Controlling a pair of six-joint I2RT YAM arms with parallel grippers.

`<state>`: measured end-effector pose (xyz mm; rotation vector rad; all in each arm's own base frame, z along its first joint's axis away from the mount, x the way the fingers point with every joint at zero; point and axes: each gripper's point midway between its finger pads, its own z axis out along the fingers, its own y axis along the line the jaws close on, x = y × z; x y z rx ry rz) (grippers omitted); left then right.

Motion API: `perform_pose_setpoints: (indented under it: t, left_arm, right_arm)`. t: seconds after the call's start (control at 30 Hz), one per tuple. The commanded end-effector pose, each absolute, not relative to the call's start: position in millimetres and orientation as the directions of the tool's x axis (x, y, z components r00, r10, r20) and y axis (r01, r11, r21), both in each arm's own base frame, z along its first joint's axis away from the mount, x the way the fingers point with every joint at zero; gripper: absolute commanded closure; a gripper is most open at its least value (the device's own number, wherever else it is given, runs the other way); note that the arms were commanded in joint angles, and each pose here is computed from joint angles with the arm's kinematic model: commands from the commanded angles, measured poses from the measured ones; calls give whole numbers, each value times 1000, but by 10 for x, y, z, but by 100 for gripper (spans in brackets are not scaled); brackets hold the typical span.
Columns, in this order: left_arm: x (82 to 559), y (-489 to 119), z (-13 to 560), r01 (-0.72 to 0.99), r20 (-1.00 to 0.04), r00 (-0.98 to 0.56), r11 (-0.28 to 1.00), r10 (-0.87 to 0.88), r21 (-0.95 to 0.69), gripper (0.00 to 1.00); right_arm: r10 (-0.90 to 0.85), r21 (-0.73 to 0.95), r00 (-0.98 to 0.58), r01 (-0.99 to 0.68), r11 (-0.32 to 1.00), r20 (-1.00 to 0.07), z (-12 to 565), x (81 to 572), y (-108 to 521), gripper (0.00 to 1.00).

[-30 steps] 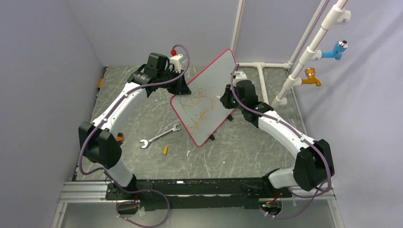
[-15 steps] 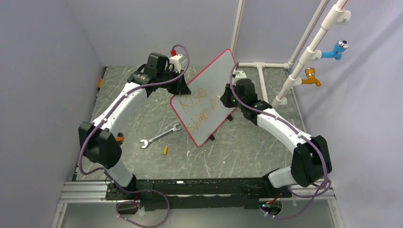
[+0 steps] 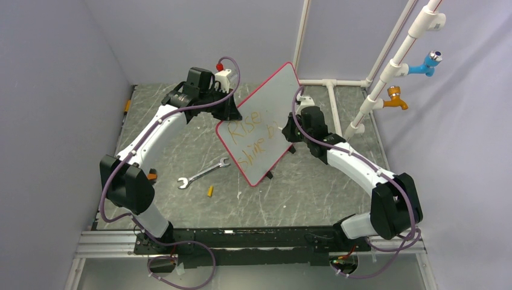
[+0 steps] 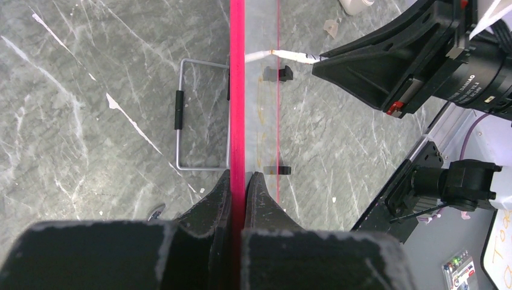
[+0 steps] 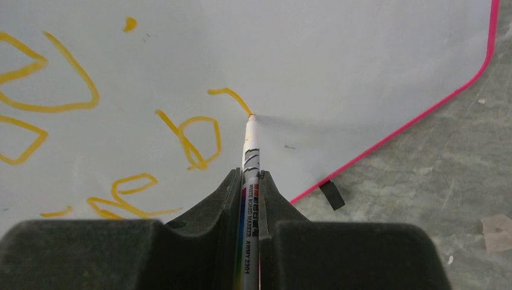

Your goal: Write a sentence on the whiteboard

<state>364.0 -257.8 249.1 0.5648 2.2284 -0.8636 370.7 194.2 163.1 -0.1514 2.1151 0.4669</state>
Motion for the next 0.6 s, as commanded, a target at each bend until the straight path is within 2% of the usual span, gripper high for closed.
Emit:
perform_pose_setpoints:
  t: [0.0, 0.57]
  left_arm:
    - [3566, -2241, 1820, 570, -609, -719, 786, 335, -241, 100]
    - [3557, -2241, 1822, 571, -608, -719, 784, 336, -242, 100]
  right_arm:
    - [81, 318, -575, -323, 891, -814, 1557, 3614, 2074, 100]
    - [92, 322, -551, -336, 885, -829, 1754, 3650, 2099, 100]
